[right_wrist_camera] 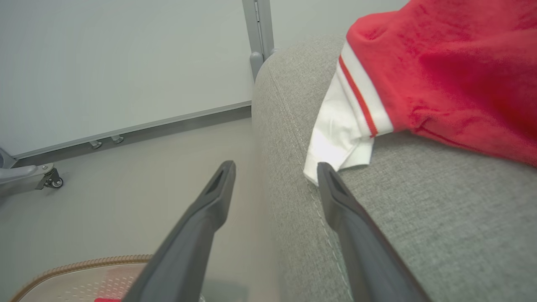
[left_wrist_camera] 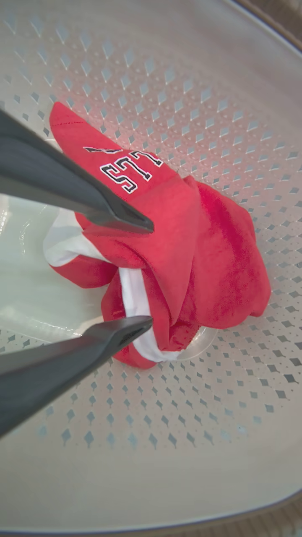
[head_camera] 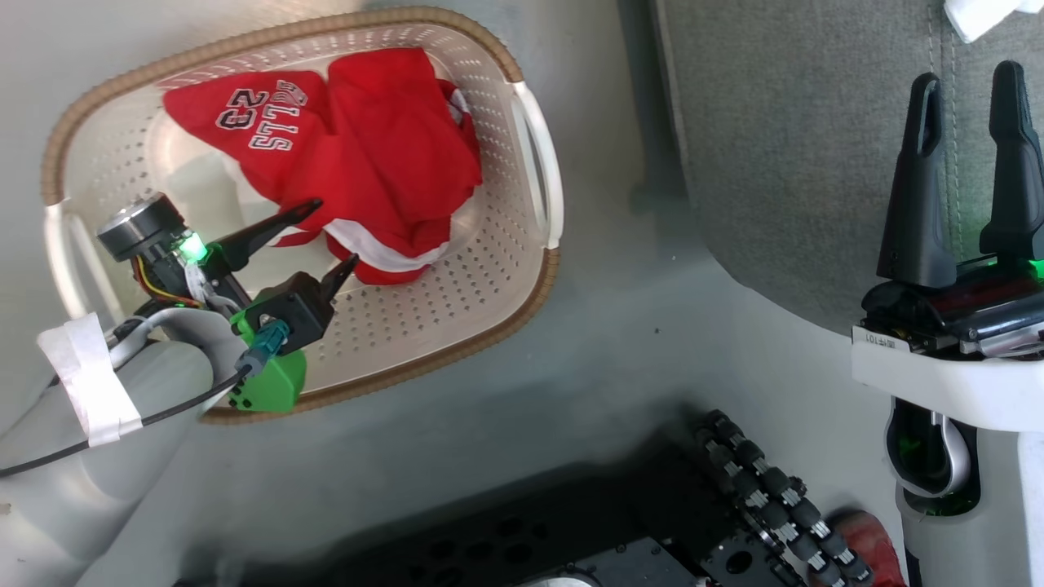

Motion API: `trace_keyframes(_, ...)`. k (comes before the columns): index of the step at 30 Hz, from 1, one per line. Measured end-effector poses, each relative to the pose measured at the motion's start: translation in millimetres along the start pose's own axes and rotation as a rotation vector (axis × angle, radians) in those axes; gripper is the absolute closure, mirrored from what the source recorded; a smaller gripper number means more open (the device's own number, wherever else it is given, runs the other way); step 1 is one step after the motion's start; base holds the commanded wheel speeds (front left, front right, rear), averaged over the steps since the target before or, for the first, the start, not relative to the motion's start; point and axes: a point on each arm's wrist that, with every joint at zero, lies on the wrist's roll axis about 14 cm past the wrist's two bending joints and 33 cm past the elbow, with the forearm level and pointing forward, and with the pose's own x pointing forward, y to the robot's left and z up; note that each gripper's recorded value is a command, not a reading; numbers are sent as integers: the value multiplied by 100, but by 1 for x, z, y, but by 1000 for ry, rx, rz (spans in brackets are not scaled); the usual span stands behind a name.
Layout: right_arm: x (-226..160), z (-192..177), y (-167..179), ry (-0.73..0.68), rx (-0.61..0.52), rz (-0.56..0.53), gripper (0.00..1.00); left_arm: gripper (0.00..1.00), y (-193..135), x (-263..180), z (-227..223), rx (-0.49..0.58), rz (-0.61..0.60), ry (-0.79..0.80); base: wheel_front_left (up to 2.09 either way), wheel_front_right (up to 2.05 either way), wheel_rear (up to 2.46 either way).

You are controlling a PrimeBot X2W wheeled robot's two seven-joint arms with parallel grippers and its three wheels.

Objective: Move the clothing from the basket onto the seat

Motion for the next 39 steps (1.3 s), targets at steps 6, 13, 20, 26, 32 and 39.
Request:
trace_keyframes(6,-6,-3,-9,21,-15,-25,0,0,5,13,-17,72,10,36,0,0,0)
trace_keyframes(13,-8,-9,-10,38,-15,-31,0,0,19,15,-34,138,67,97,0,0,0)
trace_keyframes(20,-7,-13,-8,43,-6,-25,0,100,24,16,-29,151,94,83,0,0,0)
trace_keyframes(26,-5,-14,-8,39,-3,-25,0,100,33,21,3,125,137,-17,0,0,0)
trace_keyframes(32,-2,-1,-5,9,-5,-14,0,100,48,9,62,70,223,-178,0,0,0)
trace_keyframes(39,-4,27,0,-48,-22,-2,0,100,41,-28,112,31,290,-288,0,0,0)
